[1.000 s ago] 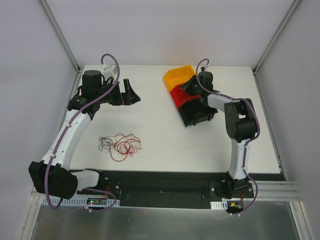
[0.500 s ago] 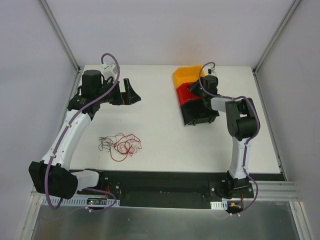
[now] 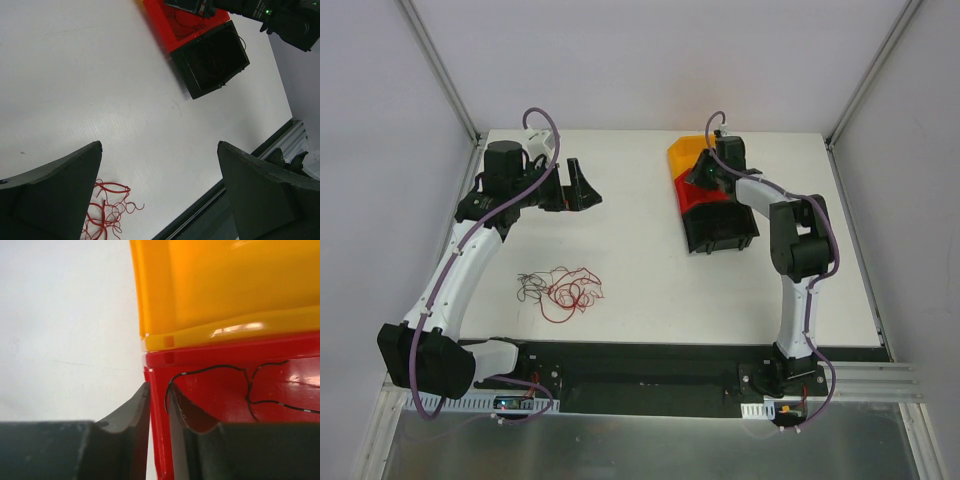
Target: Untangle the cables
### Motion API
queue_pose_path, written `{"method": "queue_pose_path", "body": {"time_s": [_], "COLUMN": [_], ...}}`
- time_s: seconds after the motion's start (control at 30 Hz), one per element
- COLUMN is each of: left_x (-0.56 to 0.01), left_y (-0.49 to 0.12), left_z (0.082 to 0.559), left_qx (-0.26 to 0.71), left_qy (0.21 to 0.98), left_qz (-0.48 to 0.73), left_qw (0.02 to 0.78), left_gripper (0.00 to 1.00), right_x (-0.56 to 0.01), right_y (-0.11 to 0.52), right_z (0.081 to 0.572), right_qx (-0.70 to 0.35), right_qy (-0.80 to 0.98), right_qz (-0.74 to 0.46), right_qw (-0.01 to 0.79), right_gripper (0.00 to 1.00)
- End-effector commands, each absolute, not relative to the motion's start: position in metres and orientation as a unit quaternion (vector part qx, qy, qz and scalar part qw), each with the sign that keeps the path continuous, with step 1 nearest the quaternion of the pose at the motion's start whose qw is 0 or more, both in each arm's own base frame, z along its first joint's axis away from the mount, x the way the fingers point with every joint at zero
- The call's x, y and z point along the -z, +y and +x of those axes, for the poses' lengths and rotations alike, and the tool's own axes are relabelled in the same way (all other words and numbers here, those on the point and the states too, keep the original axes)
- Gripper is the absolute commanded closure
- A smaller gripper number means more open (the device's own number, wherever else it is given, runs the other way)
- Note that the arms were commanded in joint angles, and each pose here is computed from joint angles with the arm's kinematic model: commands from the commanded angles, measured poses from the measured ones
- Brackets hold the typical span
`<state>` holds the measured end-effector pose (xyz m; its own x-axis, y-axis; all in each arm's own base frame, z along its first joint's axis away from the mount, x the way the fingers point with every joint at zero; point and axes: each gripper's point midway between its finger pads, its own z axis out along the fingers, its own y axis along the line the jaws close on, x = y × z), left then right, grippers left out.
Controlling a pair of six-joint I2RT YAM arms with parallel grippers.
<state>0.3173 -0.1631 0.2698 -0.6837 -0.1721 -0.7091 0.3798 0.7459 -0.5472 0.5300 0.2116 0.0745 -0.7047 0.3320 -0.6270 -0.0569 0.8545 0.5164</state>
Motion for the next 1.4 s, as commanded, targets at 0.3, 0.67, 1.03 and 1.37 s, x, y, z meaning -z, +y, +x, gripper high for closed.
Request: {"method": "queue_pose_path", "body": {"time_s": [0.3,0.67,1.03,1.37], "left_x": [-0.284,-0.29,-0.224,-0.17], "left_y": [-0.16,-0.136,-0.088,-0.1], "left_z": [0.317,0.322,0.259,0.221], "left_qx": [0.358,0.299,0.228,0.263], "left_qy": [0.833,0.834,0.854,0.879], "left_qz": [0.064,0.021,-0.136,-0.173], "left_qw": [0.417,0.463,0.447,0.359], "left_gripper": [0.01,0.02,0.07,0.12], "right_x": [-0.152,-0.178,-0.128,-0.101], "right_y": [0.188,0.32,0.458,0.475], "right_z": [0.491,0.373,0.263,0.245], "right_qx": [-0.185,-0.269,-0.456,-0.484], "right_qy": [0.917,0.871,0.803,0.805], "right_qz": [0.051,-0.15,-0.265,-0.25], "right_qw": [0.351,0.383,0.277,0.236], "right_gripper": [0.26,0.15,0.39,0.54]}}
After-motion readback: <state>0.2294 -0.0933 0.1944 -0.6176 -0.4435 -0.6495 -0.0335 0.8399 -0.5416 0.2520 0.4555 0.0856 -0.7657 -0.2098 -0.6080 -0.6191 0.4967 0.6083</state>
